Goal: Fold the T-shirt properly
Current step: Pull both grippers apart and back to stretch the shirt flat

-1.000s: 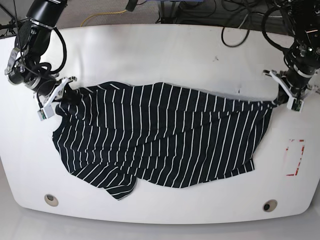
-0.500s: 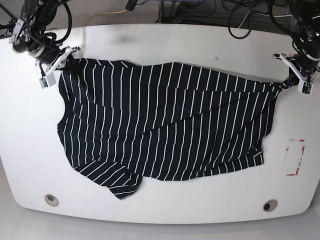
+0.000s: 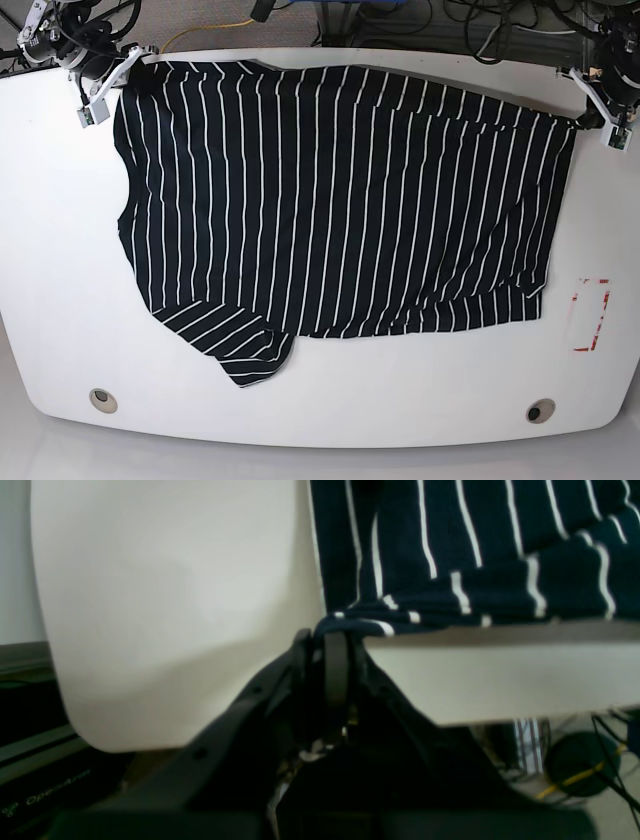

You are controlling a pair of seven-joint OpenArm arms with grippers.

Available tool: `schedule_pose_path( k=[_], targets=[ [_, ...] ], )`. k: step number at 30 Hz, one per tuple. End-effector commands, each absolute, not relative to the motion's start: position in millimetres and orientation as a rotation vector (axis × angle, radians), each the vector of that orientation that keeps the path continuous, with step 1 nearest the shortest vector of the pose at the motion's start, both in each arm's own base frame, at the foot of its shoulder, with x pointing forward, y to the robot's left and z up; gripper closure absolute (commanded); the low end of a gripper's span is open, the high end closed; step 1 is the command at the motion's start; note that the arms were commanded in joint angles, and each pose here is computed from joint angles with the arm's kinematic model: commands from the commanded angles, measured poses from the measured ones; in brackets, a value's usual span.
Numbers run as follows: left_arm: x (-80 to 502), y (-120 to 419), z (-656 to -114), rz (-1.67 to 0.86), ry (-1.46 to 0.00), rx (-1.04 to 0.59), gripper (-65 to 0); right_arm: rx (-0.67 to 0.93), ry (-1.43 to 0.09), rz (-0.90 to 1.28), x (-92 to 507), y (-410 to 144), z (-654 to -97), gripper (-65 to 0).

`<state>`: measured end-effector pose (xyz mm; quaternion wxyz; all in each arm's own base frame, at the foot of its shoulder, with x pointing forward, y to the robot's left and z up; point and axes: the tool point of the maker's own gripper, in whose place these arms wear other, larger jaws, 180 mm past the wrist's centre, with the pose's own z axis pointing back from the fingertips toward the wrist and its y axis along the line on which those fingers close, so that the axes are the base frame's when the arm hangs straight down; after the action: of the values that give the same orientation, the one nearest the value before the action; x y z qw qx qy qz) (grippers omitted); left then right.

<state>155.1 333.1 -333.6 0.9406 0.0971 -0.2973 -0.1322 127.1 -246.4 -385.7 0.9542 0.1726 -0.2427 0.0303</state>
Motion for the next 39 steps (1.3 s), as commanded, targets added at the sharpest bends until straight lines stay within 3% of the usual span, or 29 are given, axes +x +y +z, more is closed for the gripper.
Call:
schedule_pose_path(
  k=[1,8,16,31,39],
  targets=[
    [147,338,-331,-0.288,-0.586,0.216,0.0,0.338,-0.521,0.075,129,-248,-377,0.0],
    [111,339,-350,-0.271,-0.483,0.189,0.0,0.343,-0.484,0.061,114,-247,-383,0.0],
    [107,344,-354,-0.248,-0.470,0.186,0.0,0.340,-0.473,0.059,108,-247,-383,0.0],
    [154,363,-312,-0.225,-0.649,0.274,0.0,0.309,-0.525,0.049,114,-251,-370,0.0],
    [194,359,-296,-0.206,-0.769,0.274,0.0,0.317,-0.618,0.055,149,-248,-360,0.0]
  ],
)
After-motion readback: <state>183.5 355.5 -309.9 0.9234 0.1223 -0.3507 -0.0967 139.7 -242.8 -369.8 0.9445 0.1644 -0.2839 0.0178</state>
